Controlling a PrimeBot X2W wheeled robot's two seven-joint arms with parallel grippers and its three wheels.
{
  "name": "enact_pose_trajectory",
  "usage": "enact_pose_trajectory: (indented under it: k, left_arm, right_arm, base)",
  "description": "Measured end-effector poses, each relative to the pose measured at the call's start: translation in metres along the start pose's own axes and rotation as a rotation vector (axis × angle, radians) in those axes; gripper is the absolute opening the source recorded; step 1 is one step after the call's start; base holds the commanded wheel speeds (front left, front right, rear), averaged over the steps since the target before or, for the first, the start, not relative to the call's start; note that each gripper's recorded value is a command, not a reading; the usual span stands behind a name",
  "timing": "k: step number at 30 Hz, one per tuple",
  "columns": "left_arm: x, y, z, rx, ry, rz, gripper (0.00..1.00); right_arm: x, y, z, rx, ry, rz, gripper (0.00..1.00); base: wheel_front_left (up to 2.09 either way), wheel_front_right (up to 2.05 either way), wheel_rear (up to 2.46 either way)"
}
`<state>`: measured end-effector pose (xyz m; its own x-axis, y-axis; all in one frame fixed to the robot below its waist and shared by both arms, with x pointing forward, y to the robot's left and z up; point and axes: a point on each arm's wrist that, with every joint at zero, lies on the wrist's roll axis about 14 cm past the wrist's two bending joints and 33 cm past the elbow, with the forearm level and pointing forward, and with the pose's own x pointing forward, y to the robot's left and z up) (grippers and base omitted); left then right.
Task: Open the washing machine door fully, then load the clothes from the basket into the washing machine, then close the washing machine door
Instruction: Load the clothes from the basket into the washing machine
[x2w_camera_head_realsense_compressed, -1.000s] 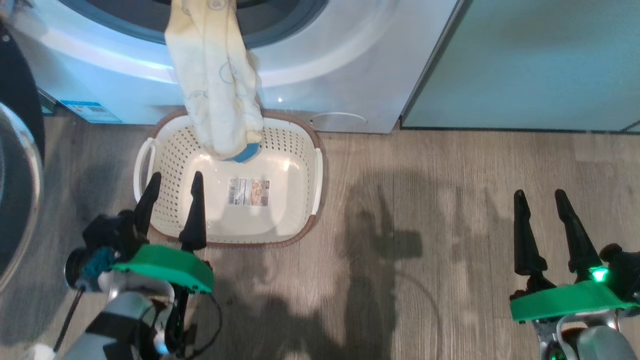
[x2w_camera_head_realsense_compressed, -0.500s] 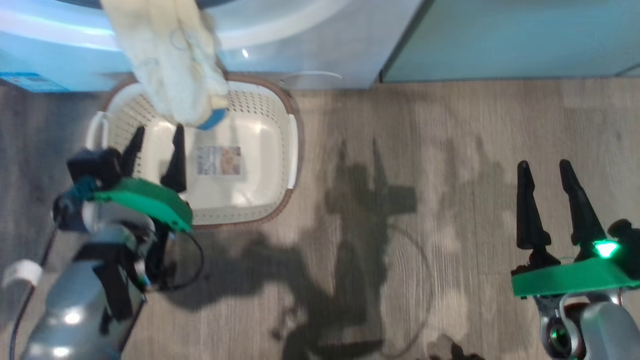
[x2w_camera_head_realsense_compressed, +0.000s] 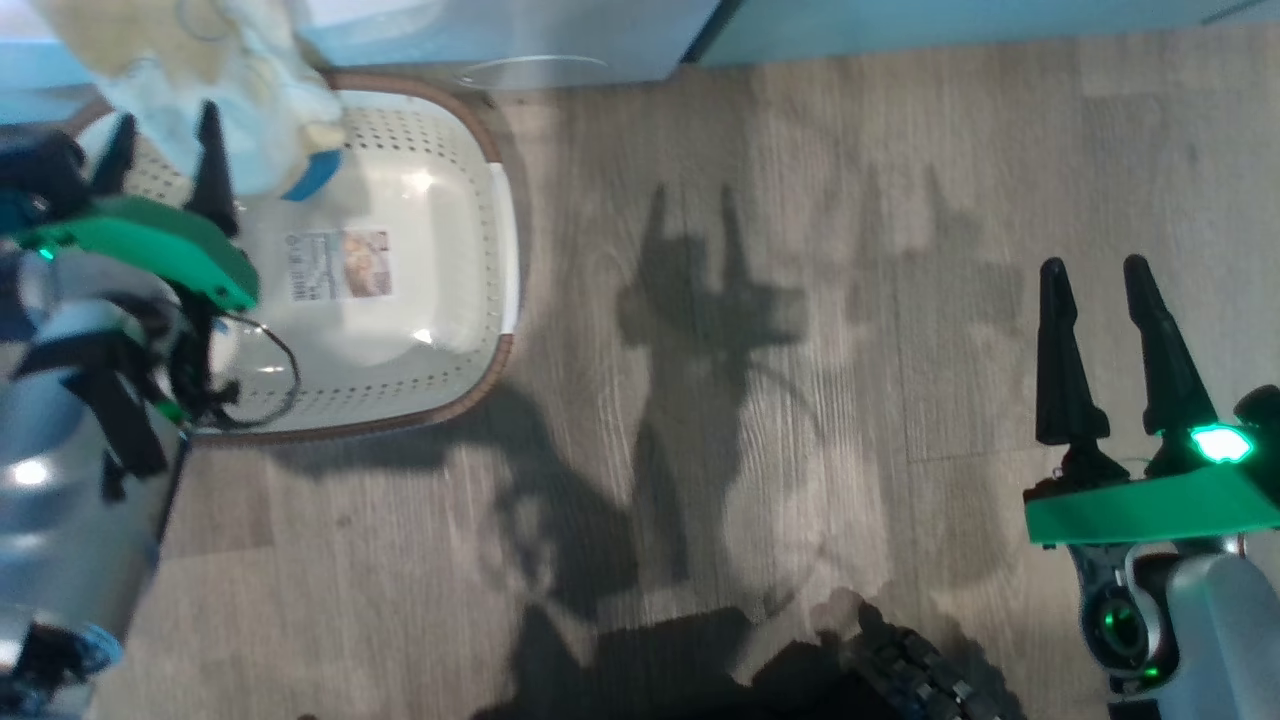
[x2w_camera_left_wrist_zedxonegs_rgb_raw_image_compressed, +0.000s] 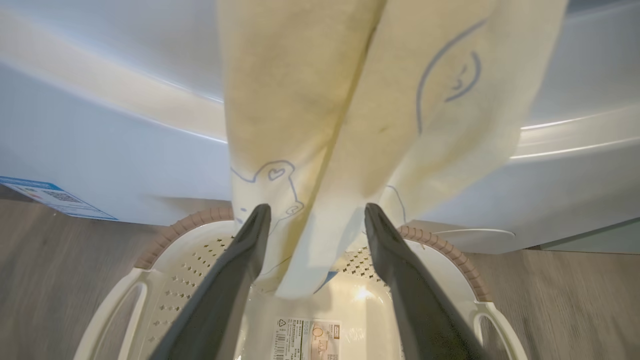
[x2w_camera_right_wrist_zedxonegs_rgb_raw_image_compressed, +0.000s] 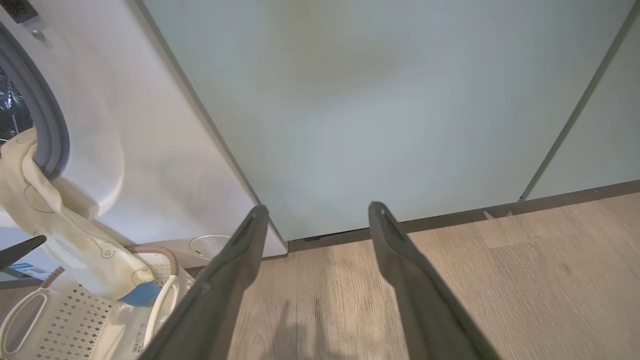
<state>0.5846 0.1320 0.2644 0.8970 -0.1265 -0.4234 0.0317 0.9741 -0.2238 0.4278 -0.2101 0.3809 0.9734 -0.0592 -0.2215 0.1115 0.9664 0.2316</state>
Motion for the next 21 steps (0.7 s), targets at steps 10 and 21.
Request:
enact_pose_trajectory:
  k: [10,21]
  left_arm:
    - [0.031,-0.011,-0.012,0.001,0.051,-0.036,1.00]
    - [0.036,-0.014,-0.022,0.008,0.099,-0.057,0.00]
  right_arm:
    - [-0.002,-0.014,0.000,0.004,0.005,-0.042,1.00]
    - [-0.004,-0.016,0.001,0.016,0.004,-0.050,1.00]
  base:
    - [0.00,0.00,0.00]
    - [0.00,0.00,0.00]
